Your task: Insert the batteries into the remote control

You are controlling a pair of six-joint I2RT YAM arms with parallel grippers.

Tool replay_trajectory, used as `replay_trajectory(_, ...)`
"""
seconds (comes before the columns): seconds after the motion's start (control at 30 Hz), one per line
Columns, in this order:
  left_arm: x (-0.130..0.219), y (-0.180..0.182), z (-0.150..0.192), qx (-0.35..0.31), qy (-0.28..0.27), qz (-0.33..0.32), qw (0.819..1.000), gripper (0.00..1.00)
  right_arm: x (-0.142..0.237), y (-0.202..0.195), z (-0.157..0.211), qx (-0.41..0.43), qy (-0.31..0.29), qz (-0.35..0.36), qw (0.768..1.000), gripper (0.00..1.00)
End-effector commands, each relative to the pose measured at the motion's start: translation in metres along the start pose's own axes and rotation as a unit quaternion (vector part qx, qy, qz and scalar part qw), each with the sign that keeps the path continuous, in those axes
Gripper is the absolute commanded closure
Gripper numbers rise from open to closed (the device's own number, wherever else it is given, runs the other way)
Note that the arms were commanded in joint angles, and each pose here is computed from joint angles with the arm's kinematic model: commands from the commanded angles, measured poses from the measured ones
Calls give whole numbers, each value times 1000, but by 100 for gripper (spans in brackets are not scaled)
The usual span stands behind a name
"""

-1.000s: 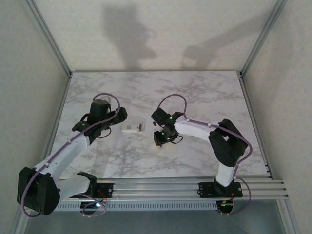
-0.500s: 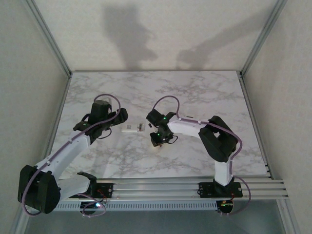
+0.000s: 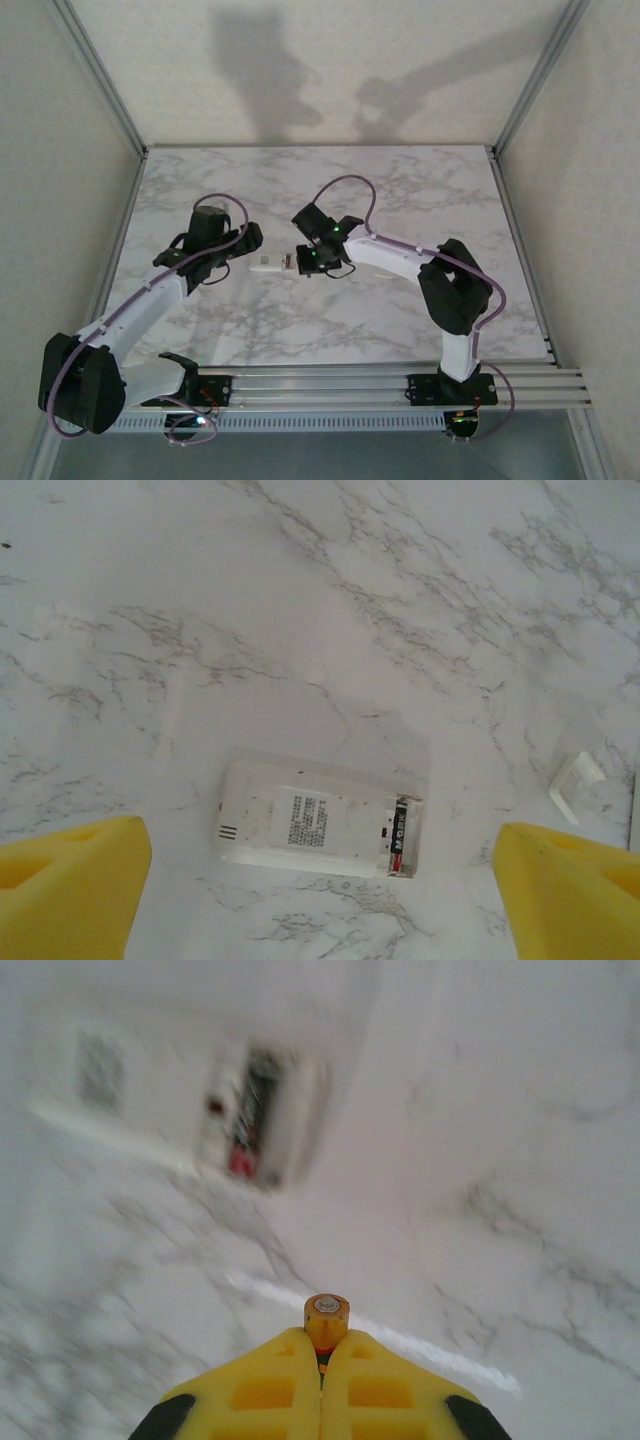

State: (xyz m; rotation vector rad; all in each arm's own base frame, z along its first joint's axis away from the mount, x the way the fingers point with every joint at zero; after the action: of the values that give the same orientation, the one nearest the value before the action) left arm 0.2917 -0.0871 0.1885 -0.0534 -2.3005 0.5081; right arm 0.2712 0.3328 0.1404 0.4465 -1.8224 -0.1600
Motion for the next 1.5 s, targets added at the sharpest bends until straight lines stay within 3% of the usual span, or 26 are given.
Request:
replay_trajectory(0.0, -15, 0, 10, 11, 36, 14, 999, 10, 6, 13, -35, -97, -74, -23, 992, 93)
replay_trajectory(0.17, -44, 2, 21, 7, 107, -5, 994, 11, -24, 20, -47, -125, -78, -21, 989, 94)
replay_trajectory(0.3, -55, 5, 28, 7, 127, -10, 992, 15, -39, 19, -54, -115, -87, 5, 989, 92)
replay_trajectory(0.7, -51, 11, 28, 16, 117, -18, 993, 15, -66, 21, -44, -99, -63, 21, 993, 88)
replay_trajectory(1.47, -47, 12, 26, 21, 109, -19, 994, 15, -74, 13, -25, -103, -42, 36, 993, 81)
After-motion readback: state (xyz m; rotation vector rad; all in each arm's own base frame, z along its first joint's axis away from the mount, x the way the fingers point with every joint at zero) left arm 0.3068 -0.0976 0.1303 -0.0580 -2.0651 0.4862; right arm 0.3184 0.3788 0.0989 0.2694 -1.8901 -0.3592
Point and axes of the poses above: each hand's point on the last joint's axis, 136 mm out from that joint toward the fingers, its own x axis back along the fingers, its own y axis along the line the jaws close on, z = x × y, the point moved 6 cm from there along x, back along the fingers, and after that the axes turned 3 degrees about -x, right-handed, at the moved point
